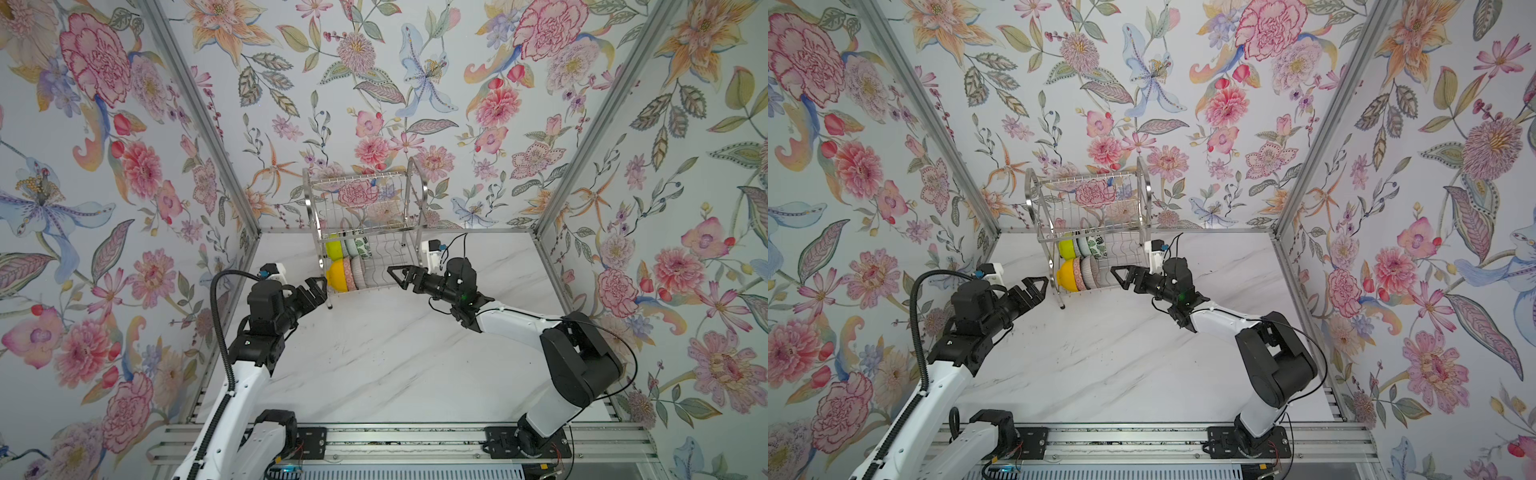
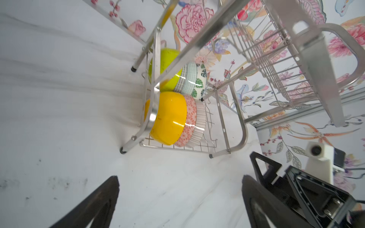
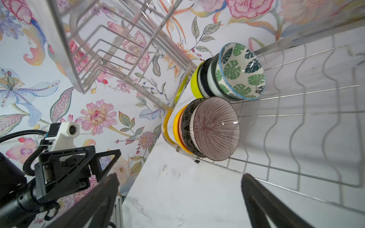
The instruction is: Load the bowls into the dish rack
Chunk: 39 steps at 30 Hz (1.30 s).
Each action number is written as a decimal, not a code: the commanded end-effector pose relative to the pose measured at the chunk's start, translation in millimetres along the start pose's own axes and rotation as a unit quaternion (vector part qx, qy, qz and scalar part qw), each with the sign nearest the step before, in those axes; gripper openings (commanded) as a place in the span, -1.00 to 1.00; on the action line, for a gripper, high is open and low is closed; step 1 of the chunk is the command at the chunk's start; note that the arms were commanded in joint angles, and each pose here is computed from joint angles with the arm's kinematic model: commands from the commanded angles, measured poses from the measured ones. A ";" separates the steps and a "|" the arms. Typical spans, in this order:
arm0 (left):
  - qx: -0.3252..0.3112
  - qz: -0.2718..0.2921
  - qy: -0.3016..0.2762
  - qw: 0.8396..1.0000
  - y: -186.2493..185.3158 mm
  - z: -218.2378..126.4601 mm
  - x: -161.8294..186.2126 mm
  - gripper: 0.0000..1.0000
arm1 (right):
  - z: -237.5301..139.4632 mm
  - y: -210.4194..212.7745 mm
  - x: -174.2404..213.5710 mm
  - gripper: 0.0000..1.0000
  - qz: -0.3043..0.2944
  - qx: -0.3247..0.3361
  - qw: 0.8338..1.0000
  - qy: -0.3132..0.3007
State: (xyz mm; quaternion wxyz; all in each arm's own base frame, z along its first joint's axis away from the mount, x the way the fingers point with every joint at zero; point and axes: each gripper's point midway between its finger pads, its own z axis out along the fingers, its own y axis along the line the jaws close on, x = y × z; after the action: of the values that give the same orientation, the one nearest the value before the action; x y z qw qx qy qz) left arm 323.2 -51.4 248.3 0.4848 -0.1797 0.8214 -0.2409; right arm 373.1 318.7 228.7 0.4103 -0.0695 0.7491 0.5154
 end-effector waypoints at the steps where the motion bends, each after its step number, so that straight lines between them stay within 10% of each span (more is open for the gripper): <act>1: -0.088 0.090 -0.006 0.992 28.2 -0.7 -15.8 0.98 | -36.9 -26.7 -8.9 0.97 -0.018 0.054 0.998 -0.018; 9: -0.268 0.115 -0.077 0.954 100.8 14.9 -47.7 0.98 | -159.9 -116.9 -59.8 0.97 0.022 0.246 0.957 -0.150; 16: -0.309 0.123 -0.196 0.922 144.2 30.1 -42.8 0.98 | -294.5 -213.9 -69.0 0.97 0.075 0.471 0.840 -0.259; 23: -0.360 0.184 -0.160 0.901 176.9 64.4 -24.4 0.98 | -359.4 -248.1 -54.8 0.97 0.007 0.590 0.753 -0.293; 29: -0.358 0.191 -0.206 0.890 185.6 60.9 -18.4 0.98 | -369.0 -247.1 -57.7 0.97 -0.077 0.615 0.726 -0.299; 39: -0.271 0.285 -0.211 0.895 141.0 76.9 2.5 0.98 | -339.0 -255.4 -52.4 0.97 -0.134 0.605 0.738 -0.267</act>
State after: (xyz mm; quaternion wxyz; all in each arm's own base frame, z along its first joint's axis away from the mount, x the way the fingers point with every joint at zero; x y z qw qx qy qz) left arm 375.5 57.9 118.8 0.5950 -0.1464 0.7684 0.1846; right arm 353.5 -100.5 116.3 0.5905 0.2615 0.7585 -0.0872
